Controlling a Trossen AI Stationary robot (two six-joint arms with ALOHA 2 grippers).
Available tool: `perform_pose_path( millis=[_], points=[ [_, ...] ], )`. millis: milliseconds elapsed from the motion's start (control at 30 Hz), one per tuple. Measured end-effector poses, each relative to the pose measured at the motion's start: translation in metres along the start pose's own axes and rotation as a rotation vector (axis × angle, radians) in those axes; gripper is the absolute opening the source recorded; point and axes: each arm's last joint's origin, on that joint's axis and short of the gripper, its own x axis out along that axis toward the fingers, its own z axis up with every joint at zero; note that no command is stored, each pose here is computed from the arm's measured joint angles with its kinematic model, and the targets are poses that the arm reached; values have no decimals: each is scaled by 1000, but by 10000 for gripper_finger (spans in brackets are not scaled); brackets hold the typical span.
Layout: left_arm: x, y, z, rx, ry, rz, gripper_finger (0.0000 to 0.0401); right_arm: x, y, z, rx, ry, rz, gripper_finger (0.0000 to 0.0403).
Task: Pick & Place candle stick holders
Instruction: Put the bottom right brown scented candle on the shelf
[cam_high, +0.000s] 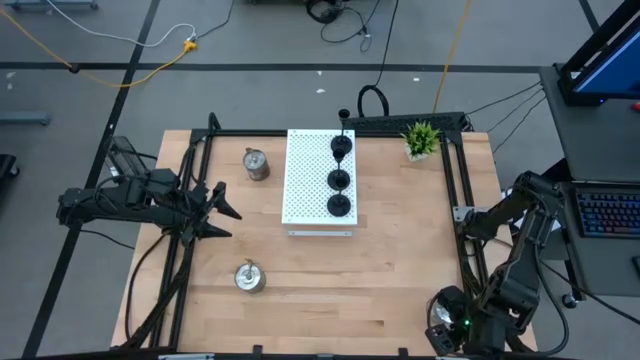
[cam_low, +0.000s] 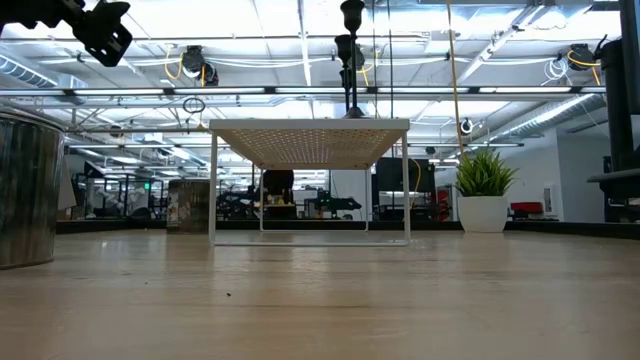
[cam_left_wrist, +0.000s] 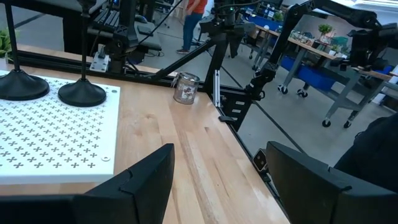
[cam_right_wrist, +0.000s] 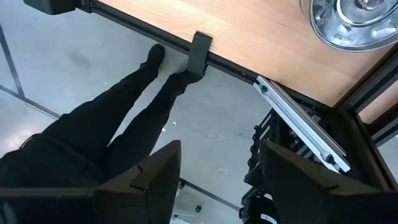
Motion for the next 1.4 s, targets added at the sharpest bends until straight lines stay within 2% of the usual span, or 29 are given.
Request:
perform_pose_path(
  millis=[767,1400],
  points=[
    [0,0,0,0,0,0,257,0,-1,1,-14,-9,-11,352],
    [0,0,0,5,0,0,257,0,-8,5,-14,-60,-74,398]
  ],
)
